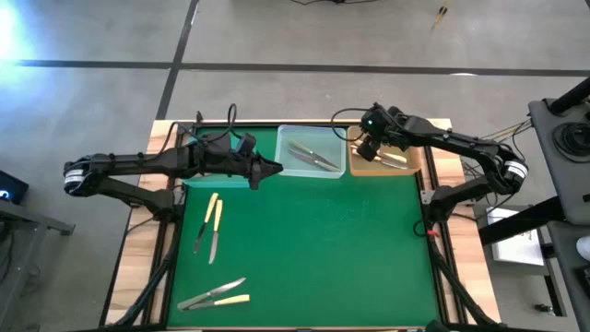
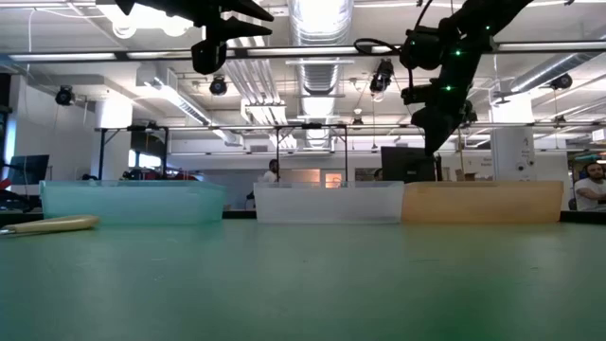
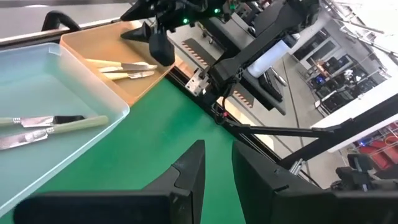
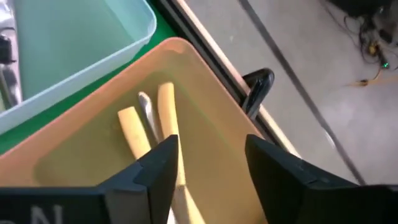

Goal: Sort silverware by color (type)
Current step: Put the yellow knife into the orange bin

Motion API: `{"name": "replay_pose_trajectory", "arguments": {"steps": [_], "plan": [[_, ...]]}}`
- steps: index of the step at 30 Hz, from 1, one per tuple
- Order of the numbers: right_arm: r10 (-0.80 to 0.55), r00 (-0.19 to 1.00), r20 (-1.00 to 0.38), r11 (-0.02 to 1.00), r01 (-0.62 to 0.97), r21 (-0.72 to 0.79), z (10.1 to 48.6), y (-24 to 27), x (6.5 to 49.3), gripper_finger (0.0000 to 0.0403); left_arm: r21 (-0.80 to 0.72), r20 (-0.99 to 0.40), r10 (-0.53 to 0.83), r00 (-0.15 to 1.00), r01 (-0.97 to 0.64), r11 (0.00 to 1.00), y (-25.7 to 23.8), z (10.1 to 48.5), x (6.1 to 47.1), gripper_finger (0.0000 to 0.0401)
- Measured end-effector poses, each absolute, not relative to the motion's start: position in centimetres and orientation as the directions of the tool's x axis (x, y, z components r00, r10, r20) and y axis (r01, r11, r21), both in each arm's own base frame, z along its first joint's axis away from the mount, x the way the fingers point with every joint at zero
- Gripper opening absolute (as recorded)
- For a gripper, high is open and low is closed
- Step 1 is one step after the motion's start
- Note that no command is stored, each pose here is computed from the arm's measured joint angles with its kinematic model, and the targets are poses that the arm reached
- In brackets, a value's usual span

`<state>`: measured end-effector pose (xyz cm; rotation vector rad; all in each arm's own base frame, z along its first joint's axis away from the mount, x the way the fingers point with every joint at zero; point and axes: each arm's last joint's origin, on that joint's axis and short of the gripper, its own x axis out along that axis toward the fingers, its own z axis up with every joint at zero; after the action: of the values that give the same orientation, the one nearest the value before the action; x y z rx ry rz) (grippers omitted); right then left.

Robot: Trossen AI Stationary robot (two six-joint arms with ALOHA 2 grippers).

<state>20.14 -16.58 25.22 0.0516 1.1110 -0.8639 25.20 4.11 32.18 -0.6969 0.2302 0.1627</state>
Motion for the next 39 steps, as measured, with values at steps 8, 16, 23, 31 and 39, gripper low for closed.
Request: {"name": "replay_pose_trajectory", "arguments": {"steps": [8,16,23,31,39], "plan": [[-0.353,0.190,-0.916,0.719,0.682,-0.136,26.7,-15.2,19.7,0.0191,-0.648,-0.414,-0.081,0.907,-0.231,0.726,2.8,30.9,24.4,0.0063],[-0.154,0.307,-0.939,0.746,0.660,0.093,27.0,-12.1,21.4,0.0189,-0.506,-0.799,-0.190,0.571,-0.466,0.726,-1.5,27.1,21.5,0.0063],[-0.127,0.332,-0.935,0.782,0.613,0.112,27.3,-7.8,23.4,0.0187,-0.264,-0.934,0.011,0.357,-0.711,0.651,-3.7,25.8,18.9,0.0063],[-0.130,0.372,-0.919,0.755,0.638,0.151,28.4,-5.1,24.5,0.0187,-0.138,-0.977,0.056,0.205,-0.815,0.563,-4.9,21.7,16.7,0.0063],[-0.124,0.397,-0.909,0.727,0.660,0.189,28.8,-4.5,24.8,0.0187,-0.101,-0.985,0.069,0.159,-0.849,0.519,-4.5,17.8,15.6,0.0063]]}}
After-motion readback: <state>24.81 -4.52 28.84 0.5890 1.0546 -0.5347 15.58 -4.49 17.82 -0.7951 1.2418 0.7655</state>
